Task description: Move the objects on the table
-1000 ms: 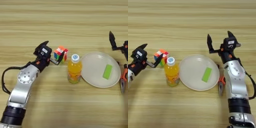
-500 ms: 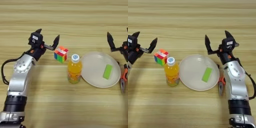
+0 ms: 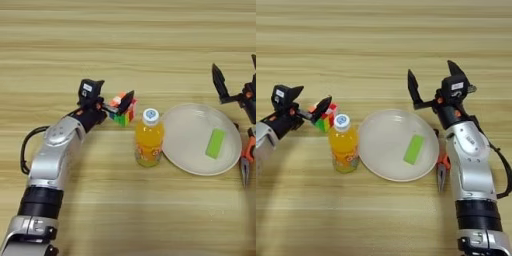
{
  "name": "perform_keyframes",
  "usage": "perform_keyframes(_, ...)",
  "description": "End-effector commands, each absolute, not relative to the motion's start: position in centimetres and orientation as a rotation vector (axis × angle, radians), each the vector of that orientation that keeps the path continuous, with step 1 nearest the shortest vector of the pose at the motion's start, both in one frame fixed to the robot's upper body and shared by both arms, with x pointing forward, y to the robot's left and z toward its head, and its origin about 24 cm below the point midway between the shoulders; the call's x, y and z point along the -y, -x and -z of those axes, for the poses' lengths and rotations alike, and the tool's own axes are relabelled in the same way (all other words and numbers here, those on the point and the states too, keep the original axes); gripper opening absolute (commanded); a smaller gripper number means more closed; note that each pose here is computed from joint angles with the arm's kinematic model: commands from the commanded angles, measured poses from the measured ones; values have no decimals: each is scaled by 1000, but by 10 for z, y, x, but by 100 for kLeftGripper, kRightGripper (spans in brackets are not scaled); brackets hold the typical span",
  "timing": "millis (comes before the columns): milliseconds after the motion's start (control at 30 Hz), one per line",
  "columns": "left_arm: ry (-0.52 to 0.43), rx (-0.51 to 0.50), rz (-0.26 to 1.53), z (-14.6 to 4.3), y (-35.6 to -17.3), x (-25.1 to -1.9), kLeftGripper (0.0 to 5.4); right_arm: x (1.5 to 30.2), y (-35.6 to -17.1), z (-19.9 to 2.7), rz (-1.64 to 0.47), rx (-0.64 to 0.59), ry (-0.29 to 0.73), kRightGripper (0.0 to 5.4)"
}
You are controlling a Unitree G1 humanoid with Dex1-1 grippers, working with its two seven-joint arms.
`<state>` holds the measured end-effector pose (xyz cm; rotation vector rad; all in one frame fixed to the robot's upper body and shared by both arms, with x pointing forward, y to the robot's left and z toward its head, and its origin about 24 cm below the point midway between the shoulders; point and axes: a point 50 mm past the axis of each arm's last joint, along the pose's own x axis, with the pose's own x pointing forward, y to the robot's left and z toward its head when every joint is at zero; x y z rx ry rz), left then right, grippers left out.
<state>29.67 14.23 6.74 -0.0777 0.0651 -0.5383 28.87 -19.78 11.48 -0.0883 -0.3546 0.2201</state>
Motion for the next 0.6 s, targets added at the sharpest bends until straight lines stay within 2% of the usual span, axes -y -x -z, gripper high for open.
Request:
perform_keyframes(33,58,-126,560,-58,-297,-140,537,196,-287,-118,-229,367,89,540)
perform_keyframes(333,18,-217,565,-39,-297,-137,537,196,-286,-118,-226,369,87,540)
perform_keyframes(600,-8,-246,553,-31,-296,-139,537,196,-286,-119,-226,370,85,540)
